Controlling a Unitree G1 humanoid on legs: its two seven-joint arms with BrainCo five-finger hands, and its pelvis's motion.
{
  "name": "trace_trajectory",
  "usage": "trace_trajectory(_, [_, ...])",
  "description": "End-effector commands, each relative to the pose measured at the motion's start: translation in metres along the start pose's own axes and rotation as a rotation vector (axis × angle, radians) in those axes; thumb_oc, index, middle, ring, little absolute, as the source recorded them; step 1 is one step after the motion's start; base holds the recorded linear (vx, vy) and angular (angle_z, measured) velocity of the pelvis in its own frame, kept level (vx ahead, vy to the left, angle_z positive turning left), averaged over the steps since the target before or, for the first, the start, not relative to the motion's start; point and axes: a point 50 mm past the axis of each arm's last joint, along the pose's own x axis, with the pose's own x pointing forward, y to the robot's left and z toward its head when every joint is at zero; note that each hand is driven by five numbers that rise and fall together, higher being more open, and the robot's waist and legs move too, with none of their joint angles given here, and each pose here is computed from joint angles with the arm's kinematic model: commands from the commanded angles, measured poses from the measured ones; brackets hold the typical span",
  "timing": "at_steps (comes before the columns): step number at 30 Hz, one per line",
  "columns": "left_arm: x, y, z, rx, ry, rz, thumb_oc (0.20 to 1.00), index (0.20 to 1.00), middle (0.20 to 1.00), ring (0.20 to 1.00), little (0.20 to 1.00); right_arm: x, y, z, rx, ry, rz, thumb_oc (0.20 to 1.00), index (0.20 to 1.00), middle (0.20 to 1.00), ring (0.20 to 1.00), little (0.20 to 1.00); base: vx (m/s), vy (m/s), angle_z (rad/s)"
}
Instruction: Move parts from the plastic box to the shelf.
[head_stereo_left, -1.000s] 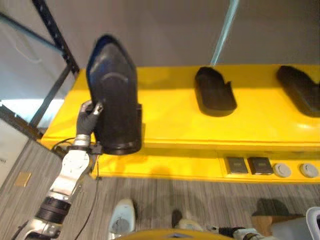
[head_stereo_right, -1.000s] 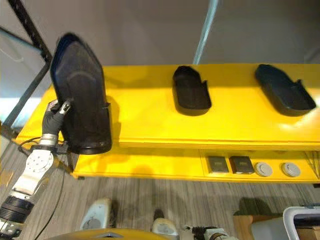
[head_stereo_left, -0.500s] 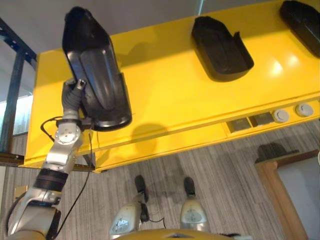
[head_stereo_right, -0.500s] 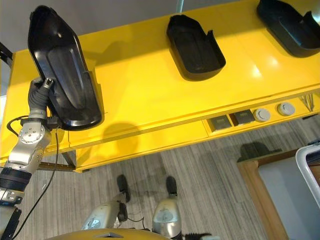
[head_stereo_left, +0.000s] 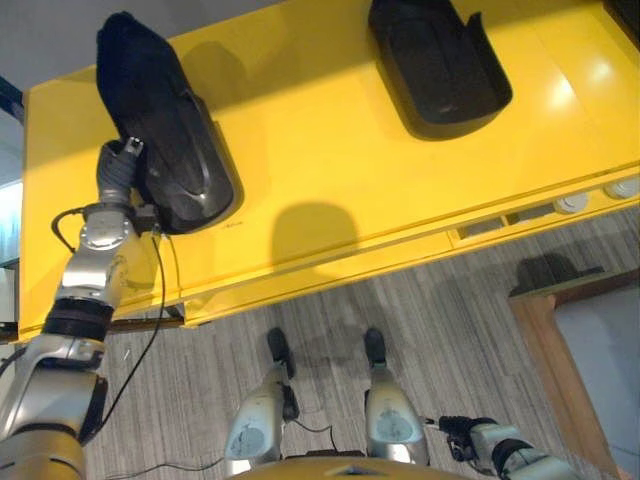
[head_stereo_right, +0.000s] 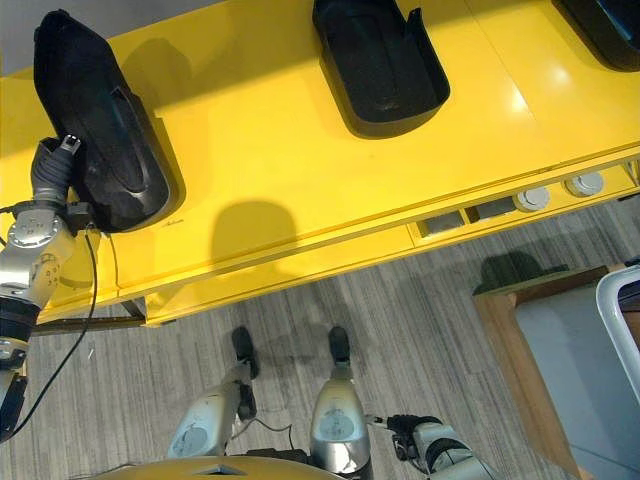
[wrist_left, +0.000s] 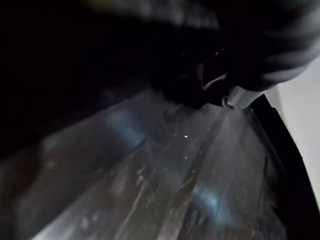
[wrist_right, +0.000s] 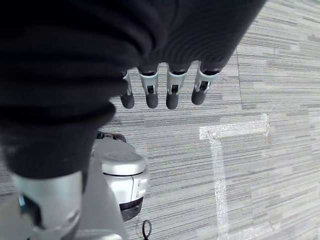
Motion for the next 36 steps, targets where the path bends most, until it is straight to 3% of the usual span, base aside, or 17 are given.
trace_trajectory(1, [0.015, 0.022, 0.018, 0.162, -0.007, 0.042, 0.200, 0.200, 0.200, 0.200, 0.200, 0.001, 0.002, -0.009, 0.011, 0.040, -0.003, 1.000, 1.000, 1.000, 1.000, 1.000, 0.00, 0.000, 0.00])
trace_trajectory(14, [0.019, 0.025, 0.015, 0.313, 0.129, -0.159, 0.200, 0.200, 0.200, 0.200, 0.200, -0.002, -0.008, 0.002, 0.027, 0.018, -0.015, 1.000, 1.000, 1.000, 1.000, 1.000, 0.00, 0.000, 0.00])
trace_trajectory(25, [0.021, 0.016, 0.016, 0.295, 0.143, -0.229, 0.200, 0.200, 0.200, 0.200, 0.200, -0.002, -0.008, 0.002, 0.034, 0.021, -0.014, 1.000, 1.000, 1.000, 1.000, 1.000, 0.00, 0.000, 0.03])
trace_trajectory(26, [0.021, 0.014, 0.016, 0.280, 0.152, -0.237, 0.526, 0.526, 0.526, 0.526, 0.526, -0.002, -0.008, 0.002, 0.036, 0.021, -0.014, 1.000, 1.000, 1.000, 1.000, 1.000, 0.00, 0.000, 0.00])
trace_trajectory(27, [0.021, 0.012, 0.015, 0.258, 0.163, -0.239, 1.000, 1.000, 1.000, 1.000, 1.000, -0.002, -0.008, 0.002, 0.039, 0.021, -0.012, 1.000, 1.000, 1.000, 1.000, 1.000, 0.00, 0.000, 0.00])
trace_trajectory(36, [0.014, 0.010, -0.009, 0.145, 0.245, -0.162, 1.000, 1.000, 1.000, 1.000, 1.000, 0.000, -0.001, -0.004, 0.045, 0.026, 0.004, 1.000, 1.000, 1.000, 1.000, 1.000, 0.00, -0.003, 0.00])
